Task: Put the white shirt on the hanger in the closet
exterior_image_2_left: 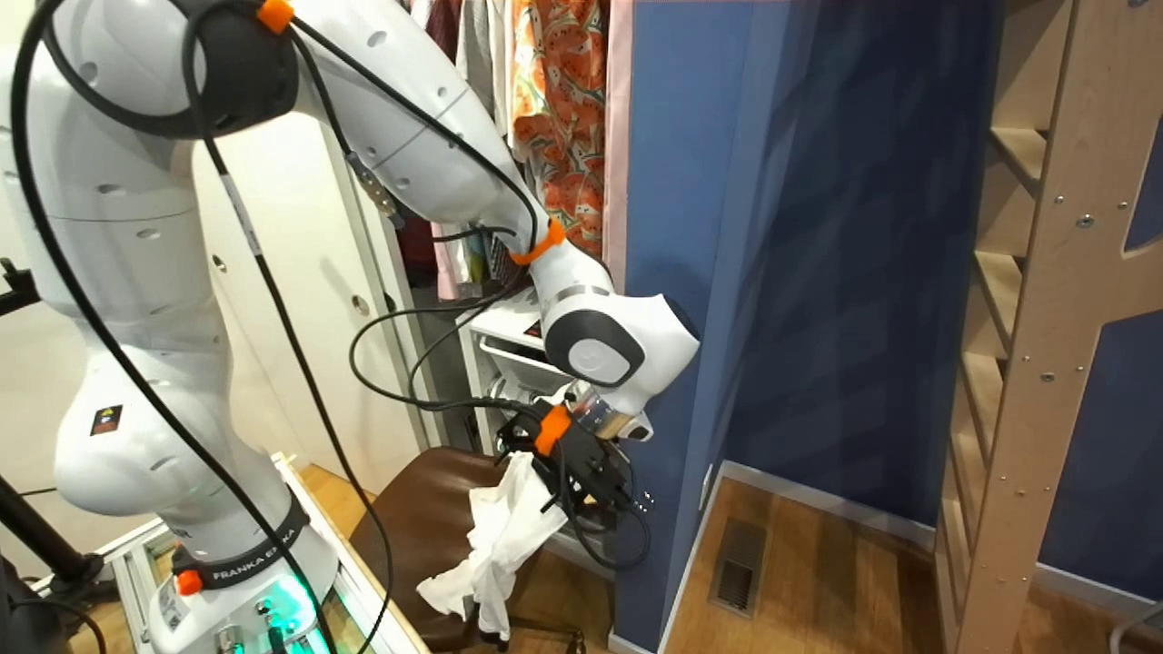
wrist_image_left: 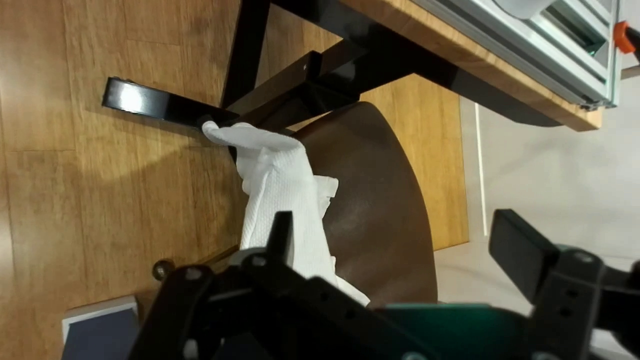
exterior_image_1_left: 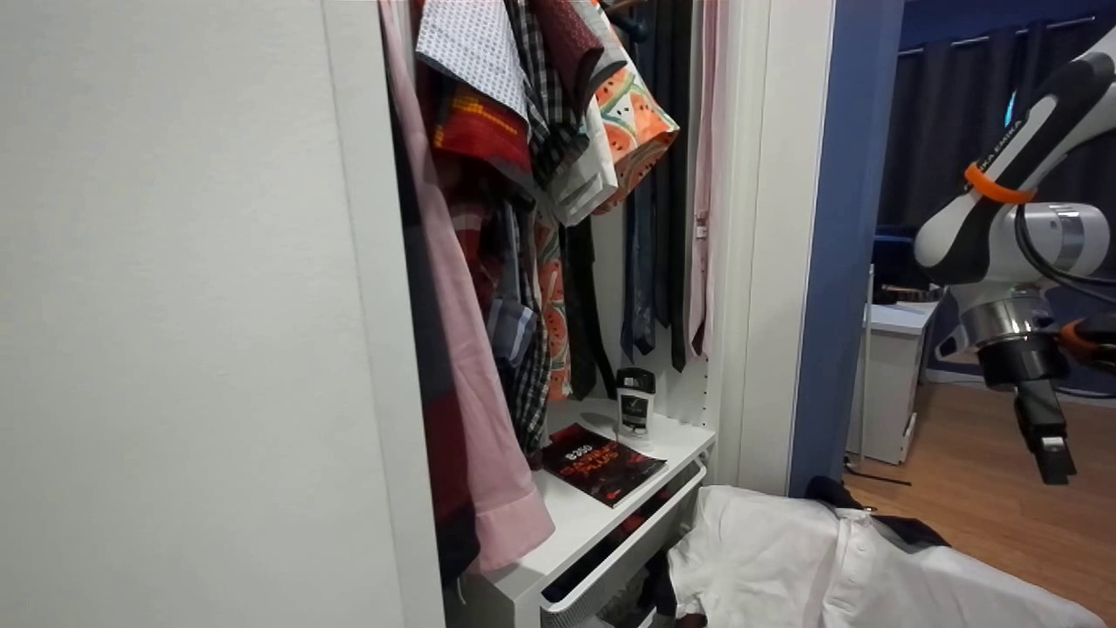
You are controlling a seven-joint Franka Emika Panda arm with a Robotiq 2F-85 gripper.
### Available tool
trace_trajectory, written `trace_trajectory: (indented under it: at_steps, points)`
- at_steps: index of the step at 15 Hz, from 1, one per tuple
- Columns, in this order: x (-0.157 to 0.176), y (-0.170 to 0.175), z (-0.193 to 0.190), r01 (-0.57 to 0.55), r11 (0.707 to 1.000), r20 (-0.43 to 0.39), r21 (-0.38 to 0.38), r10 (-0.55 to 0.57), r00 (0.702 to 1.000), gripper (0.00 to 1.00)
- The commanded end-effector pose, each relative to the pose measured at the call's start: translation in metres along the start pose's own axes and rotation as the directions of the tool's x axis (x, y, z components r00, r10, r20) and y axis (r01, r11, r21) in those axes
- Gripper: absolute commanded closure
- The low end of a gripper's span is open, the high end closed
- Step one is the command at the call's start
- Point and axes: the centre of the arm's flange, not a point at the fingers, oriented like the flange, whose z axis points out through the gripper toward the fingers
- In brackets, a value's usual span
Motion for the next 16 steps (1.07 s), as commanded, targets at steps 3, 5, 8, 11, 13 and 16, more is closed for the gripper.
trace_trajectory:
  at_steps: [3,5,8,11,13,16]
  points:
    - [-0.012,0.018,0.016,0.056,0.998,-0.015,0.040,-0.055,0.998,0.00]
    - [-0.015,0.024,0.021,0.065,0.997,-0.019,0.049,-0.064,0.998,0.00]
    - [-0.014,0.024,0.021,0.067,0.996,-0.019,0.050,-0.067,0.998,0.00]
    - [-0.014,0.024,0.021,0.068,0.996,-0.019,0.049,-0.067,0.998,0.00]
    - [-0.009,0.031,0.029,0.063,0.996,-0.047,0.069,-0.060,0.997,0.00]
    - [-0.001,0.038,0.046,0.145,0.979,-0.089,0.140,-0.133,0.987,0.00]
